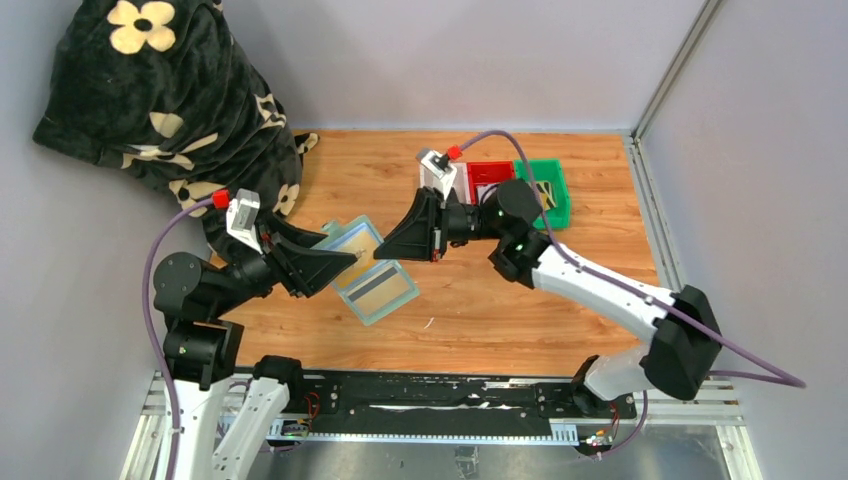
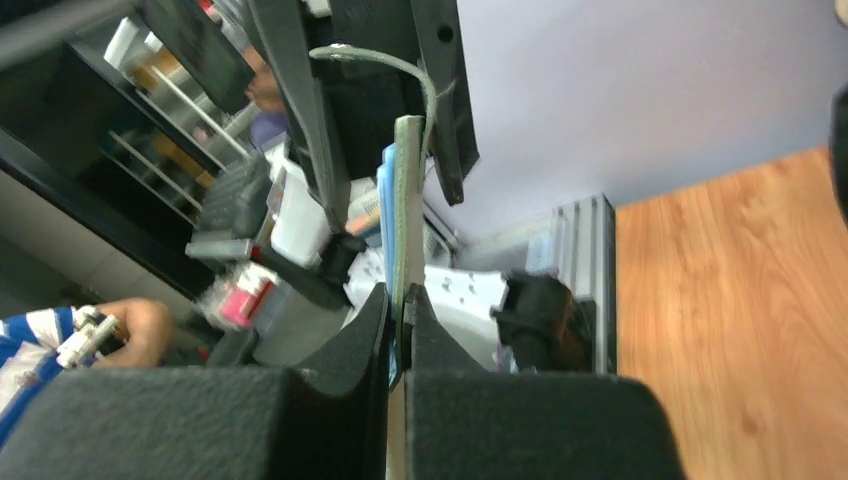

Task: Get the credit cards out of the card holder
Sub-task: Remove the credit card from the card holder.

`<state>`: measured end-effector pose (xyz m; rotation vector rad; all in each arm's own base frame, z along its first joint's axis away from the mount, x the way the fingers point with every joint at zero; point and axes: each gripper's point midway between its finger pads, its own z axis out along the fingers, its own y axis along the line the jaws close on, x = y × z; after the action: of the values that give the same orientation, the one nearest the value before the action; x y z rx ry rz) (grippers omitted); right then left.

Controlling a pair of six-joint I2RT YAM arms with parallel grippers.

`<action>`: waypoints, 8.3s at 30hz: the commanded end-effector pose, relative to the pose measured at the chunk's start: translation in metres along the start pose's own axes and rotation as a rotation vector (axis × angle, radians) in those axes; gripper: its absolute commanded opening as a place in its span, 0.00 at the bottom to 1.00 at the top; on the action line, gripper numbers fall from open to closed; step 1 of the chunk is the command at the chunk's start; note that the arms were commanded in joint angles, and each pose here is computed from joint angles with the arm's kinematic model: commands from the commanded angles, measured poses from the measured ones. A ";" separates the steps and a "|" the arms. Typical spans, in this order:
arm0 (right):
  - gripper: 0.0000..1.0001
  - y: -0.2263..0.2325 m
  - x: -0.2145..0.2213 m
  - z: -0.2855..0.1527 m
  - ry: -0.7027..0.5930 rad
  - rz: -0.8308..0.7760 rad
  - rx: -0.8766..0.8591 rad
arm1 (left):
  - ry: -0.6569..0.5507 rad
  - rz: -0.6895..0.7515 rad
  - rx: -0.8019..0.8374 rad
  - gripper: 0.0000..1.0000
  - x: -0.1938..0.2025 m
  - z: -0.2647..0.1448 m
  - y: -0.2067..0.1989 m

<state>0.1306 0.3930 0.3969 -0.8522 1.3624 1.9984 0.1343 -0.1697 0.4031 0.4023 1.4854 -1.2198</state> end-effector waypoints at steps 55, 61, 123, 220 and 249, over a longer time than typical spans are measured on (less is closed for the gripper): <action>0.67 0.010 -0.010 -0.025 0.119 -0.166 0.253 | -0.075 -0.109 -0.111 0.00 0.000 0.005 0.029; 0.66 0.005 0.004 -0.013 0.125 -0.102 0.196 | -0.075 -0.124 -0.095 0.00 0.000 0.005 0.026; 0.53 -0.015 0.004 -0.002 -0.003 -0.014 0.174 | -0.127 -0.169 -0.019 0.00 -0.015 0.002 0.001; 0.46 0.024 -0.013 0.028 -0.156 0.092 -0.129 | -0.119 -0.286 -0.069 0.14 0.008 0.003 0.025; 0.08 0.033 -0.011 0.020 -0.198 0.070 -0.156 | -0.182 -0.278 -0.062 0.12 -0.010 0.004 0.020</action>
<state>0.1264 0.4202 0.3956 -0.6393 1.3466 2.1903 0.1580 -0.1592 0.4036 0.0189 1.4227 -1.3913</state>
